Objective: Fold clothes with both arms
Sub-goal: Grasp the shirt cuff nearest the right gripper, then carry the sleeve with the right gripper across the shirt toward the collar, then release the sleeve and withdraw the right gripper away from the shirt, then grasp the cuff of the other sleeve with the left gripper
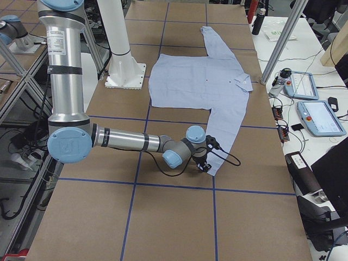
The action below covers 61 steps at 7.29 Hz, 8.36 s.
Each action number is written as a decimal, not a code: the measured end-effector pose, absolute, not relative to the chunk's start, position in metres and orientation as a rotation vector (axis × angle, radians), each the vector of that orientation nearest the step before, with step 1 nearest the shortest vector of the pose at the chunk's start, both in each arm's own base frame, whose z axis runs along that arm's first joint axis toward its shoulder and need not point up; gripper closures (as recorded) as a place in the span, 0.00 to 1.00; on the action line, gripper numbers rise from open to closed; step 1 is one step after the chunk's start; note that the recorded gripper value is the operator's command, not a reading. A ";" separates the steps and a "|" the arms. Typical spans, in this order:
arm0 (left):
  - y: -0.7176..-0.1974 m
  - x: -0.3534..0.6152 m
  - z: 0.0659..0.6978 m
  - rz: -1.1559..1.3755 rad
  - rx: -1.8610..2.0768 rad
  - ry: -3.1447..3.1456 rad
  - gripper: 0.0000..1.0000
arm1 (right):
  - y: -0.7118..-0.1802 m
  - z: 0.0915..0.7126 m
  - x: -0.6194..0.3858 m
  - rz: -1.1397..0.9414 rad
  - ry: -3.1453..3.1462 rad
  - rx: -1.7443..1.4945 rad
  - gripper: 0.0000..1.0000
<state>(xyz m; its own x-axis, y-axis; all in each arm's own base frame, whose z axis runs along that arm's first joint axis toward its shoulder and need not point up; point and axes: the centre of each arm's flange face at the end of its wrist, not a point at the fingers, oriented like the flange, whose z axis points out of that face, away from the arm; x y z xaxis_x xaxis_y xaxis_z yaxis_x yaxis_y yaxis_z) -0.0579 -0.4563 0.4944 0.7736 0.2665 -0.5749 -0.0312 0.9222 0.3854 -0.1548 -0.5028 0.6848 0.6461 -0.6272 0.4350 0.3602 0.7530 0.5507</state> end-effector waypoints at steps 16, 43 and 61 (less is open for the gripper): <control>-0.451 -0.058 0.501 0.161 0.355 0.676 0.00 | -0.554 0.327 -0.276 -0.312 -0.764 0.325 1.00; -0.479 0.039 0.511 0.210 0.485 0.834 0.00 | -0.554 0.248 -0.277 -0.191 -0.750 0.364 0.00; -0.518 0.194 0.673 0.039 0.465 0.839 0.89 | -0.487 0.433 -0.079 -0.389 -0.706 0.296 0.00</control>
<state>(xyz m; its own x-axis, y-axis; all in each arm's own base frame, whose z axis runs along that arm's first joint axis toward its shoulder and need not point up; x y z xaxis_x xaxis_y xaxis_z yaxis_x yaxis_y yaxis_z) 0.1943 -0.5175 0.6728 0.6733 0.2144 -0.7076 0.1472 0.8990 0.4124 -0.0792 -0.4869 0.4330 0.6947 -0.4407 0.5684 0.2445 0.8879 0.3896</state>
